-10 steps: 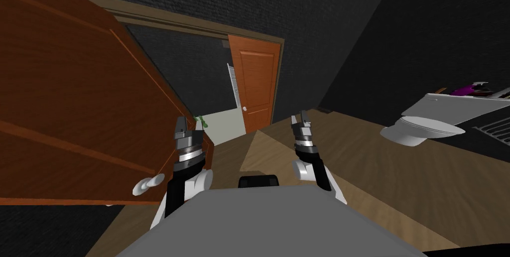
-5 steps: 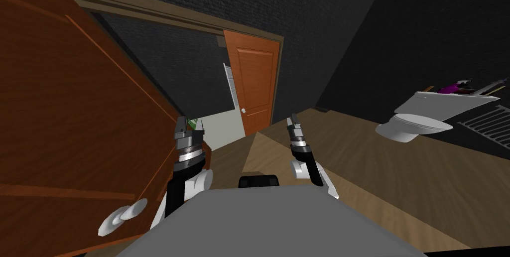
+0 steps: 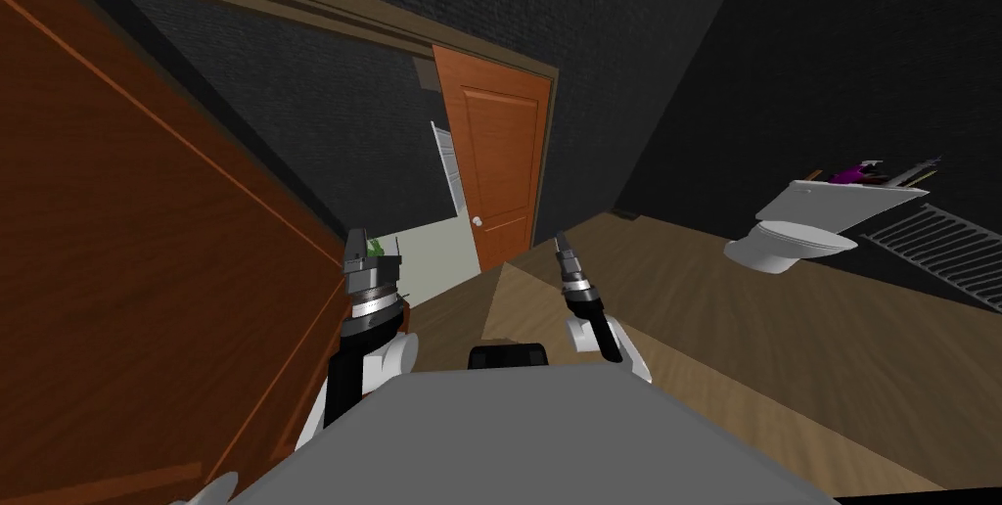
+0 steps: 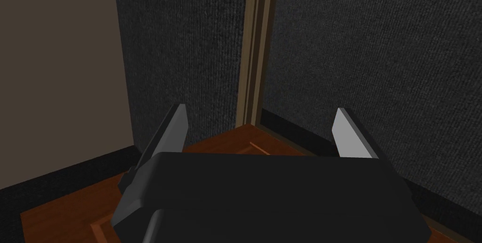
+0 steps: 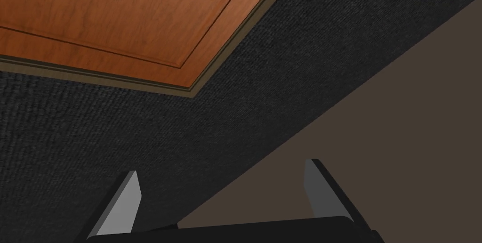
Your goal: Pull the door open
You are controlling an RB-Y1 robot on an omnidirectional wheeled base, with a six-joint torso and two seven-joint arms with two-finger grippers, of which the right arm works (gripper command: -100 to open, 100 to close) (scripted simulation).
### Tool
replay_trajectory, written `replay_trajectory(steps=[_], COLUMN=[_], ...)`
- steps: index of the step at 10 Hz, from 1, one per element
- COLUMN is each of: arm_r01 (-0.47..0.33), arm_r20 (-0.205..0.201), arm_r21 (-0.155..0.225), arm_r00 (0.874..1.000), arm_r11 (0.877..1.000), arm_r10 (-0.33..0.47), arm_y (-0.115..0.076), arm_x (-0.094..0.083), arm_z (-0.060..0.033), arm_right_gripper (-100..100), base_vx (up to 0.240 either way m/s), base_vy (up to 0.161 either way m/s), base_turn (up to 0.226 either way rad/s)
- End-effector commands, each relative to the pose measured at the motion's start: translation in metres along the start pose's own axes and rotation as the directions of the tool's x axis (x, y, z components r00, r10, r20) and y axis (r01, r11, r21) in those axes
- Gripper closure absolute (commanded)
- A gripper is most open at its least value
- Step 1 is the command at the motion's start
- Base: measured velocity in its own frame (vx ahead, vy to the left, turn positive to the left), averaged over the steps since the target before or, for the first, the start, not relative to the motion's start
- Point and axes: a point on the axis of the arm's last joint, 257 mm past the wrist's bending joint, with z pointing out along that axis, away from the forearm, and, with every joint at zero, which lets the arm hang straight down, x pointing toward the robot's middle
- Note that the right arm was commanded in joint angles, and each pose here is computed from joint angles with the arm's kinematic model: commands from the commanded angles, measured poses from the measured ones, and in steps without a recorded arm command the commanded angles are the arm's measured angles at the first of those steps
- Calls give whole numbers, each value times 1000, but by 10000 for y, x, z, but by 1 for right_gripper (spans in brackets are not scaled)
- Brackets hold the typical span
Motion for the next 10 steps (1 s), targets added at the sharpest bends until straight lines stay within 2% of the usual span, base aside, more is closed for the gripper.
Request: replay_trajectory(steps=[1, 2, 4, 5, 10], arm_r01=[38, 73, 108, 142, 226], arm_r20=[-28, -55, -83, -111, -184], arm_r21=[2, 4, 3, 0, -15], arm_r00=[999, 996, 991, 984, 957], arm_r11=[999, 997, 994, 990, 974], arm_r10=[-38, -73, -107, -141, -225], arm_y=[-60, -124, -188, -250, -407], arm_x=[110, 220, 330, 442, 740], arm_z=[-41, -71, -104, -141, -252], arm_right_gripper=[-100, -100, -100, -100, -100], base_vx=[124, 141, 120, 136, 94], base_vy=[93, 122, 106, 95, 79], base_turn=[-93, -109, -85, -110, -78])
